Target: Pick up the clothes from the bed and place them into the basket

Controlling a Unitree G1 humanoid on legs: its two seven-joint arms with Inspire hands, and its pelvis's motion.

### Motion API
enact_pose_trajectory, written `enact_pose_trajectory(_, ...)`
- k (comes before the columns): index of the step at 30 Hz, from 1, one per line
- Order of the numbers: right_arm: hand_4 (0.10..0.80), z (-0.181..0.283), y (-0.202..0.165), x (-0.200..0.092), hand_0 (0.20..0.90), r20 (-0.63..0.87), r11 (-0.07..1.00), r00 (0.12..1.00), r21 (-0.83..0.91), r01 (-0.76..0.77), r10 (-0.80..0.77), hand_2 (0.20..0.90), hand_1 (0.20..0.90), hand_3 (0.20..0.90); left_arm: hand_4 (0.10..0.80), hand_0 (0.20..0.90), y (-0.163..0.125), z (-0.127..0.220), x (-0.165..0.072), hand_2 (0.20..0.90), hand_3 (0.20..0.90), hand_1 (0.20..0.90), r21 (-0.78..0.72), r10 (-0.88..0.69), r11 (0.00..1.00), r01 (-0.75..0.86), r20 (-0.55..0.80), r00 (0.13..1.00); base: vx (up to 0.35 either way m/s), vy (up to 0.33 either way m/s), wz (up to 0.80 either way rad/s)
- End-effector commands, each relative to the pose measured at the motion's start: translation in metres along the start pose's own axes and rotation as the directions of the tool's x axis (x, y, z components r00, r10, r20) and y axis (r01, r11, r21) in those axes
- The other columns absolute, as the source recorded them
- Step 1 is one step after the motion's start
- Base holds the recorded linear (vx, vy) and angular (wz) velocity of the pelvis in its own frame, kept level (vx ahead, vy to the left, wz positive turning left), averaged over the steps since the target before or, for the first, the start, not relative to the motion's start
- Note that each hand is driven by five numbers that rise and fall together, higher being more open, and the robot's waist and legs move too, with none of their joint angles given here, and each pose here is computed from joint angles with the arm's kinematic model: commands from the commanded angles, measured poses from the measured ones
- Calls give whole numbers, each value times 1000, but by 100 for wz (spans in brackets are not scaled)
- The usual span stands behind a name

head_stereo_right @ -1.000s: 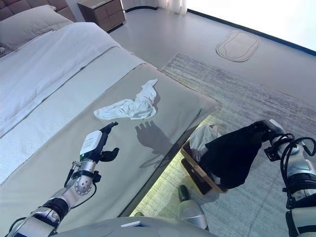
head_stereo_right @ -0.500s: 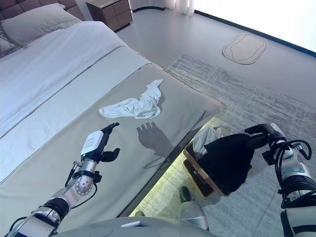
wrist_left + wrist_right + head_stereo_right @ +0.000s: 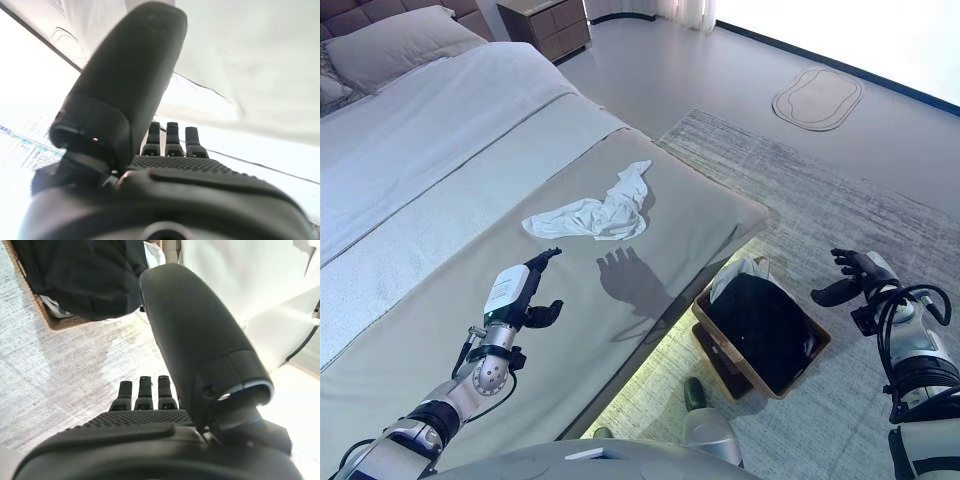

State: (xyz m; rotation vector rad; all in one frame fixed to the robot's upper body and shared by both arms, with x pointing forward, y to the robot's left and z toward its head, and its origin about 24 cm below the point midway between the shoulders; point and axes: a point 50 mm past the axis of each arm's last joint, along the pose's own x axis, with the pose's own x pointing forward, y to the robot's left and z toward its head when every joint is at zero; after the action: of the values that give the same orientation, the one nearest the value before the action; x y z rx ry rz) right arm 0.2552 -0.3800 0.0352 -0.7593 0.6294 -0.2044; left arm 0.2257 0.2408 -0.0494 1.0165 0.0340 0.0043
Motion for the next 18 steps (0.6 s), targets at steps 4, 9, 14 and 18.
enact_pose_trajectory(4, 800, 55, -28, -1, 900, 222, 989, 964, 15, 150, -149, 900, 900, 900, 800, 900, 35, 16, 25, 900, 900, 900, -23, 150, 989, -149, 116, 982, -3, -8, 9)
enact_pose_trajectory(9, 800, 89, -41, -7, 900, 339, 957, 904, -28, 288, -262, 900, 900, 900, 800, 900, 32, 12, 21, 900, 900, 900, -31, 139, 990, -137, 88, 986, 13, -15, 5)
enact_pose_trajectory(14, 800, 124, -48, -13, 900, 455, 888, 844, -210, 410, -282, 900, 900, 900, 800, 900, 28, 5, 13, 900, 900, 900, -31, 140, 990, -138, 50, 989, 49, -16, 14)
enact_pose_trajectory(18, 800, 149, -53, -17, 900, 524, 854, 806, -251, 456, -277, 900, 900, 900, 800, 900, 26, -2, 7, 900, 900, 900, -33, 127, 991, -126, 14, 992, 64, -21, 23)
